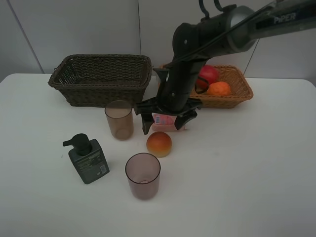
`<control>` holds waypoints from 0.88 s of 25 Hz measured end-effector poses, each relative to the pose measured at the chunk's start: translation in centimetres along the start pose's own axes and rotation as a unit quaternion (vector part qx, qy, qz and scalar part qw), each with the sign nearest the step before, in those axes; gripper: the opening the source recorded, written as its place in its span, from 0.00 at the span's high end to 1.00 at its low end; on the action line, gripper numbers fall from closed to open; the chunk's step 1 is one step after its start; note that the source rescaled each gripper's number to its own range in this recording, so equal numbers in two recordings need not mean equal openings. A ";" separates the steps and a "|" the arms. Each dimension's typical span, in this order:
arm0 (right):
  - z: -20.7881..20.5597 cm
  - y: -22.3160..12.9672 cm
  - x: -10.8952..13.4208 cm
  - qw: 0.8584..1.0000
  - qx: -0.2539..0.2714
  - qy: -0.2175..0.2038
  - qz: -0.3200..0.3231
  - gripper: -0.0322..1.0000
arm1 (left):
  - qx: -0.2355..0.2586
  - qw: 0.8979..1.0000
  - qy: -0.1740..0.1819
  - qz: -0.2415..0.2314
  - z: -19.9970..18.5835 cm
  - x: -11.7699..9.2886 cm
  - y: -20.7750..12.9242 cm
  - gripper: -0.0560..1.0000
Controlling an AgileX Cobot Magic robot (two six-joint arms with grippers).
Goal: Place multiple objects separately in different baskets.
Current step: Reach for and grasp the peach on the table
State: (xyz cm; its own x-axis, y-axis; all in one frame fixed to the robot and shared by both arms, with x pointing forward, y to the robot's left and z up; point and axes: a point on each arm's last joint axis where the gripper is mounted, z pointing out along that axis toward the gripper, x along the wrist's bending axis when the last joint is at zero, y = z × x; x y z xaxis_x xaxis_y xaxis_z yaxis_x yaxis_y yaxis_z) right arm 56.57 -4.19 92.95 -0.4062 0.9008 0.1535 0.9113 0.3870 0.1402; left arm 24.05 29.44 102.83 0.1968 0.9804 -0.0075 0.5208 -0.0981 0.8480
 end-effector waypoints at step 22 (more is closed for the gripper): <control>4.3 -0.6 -0.3 0.999 0.050 0.001 0.017 0.32 | 0.000 1.000 0.000 0.000 0.0 0.0 0.0 0.07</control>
State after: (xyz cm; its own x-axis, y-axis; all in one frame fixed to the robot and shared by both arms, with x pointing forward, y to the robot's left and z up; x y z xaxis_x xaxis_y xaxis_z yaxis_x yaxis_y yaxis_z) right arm 56.45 -3.81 88.59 -0.3752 0.9134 0.1582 0.9266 0.3742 0.0373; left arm 24.05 29.44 102.83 0.1968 0.9804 -0.0075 0.5208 -0.0981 0.8480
